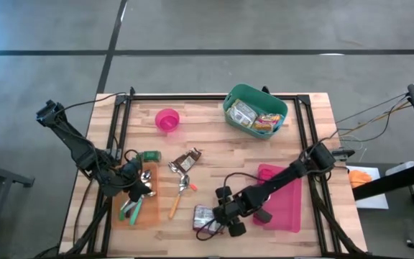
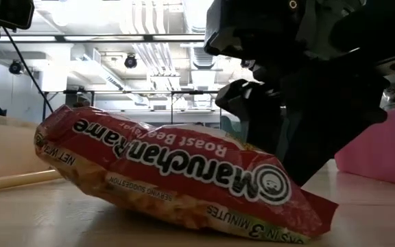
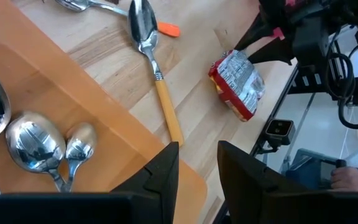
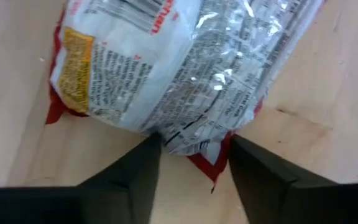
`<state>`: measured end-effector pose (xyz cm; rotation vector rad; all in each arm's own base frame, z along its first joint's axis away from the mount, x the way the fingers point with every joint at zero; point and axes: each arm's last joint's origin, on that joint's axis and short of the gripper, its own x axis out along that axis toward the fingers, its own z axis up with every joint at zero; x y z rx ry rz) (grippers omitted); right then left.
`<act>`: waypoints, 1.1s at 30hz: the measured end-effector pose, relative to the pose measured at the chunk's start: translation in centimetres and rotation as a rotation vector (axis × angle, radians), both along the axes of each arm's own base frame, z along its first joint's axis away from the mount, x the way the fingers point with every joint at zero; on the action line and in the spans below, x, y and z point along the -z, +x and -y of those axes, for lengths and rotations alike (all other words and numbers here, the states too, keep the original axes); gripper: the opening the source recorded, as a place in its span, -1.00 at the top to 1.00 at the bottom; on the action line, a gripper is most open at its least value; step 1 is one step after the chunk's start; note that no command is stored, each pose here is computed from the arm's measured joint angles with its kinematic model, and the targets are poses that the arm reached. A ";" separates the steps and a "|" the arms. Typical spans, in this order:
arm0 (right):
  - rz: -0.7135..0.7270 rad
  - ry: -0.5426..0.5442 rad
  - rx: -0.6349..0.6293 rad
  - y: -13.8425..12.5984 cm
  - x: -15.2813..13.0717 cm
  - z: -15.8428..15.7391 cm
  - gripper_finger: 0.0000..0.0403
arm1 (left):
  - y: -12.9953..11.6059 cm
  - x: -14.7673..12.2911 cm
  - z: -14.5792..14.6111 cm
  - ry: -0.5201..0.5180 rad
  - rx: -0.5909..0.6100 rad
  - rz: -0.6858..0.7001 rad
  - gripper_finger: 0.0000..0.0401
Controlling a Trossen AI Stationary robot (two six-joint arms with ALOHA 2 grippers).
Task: Pick & Place Food Item
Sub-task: Put the red noodle pack into the green bin
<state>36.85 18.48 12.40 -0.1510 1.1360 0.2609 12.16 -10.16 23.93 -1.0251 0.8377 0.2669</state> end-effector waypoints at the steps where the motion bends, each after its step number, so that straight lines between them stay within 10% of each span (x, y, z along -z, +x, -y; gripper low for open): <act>1: 0.000 0.000 0.000 0.0 0.0 0.0 0.23 | 0.0 0.0 0.0 0.000 0.000 0.000 0.44; 10: -0.005 0.013 0.037 0.0 0.1 0.0 0.91 | 0.1 0.0 -0.1 -0.002 -0.008 0.000 0.44; 33: 0.149 0.164 0.305 -2.1 -7.3 -0.5 0.96 | 0.1 0.0 -0.1 0.002 -0.007 0.000 0.44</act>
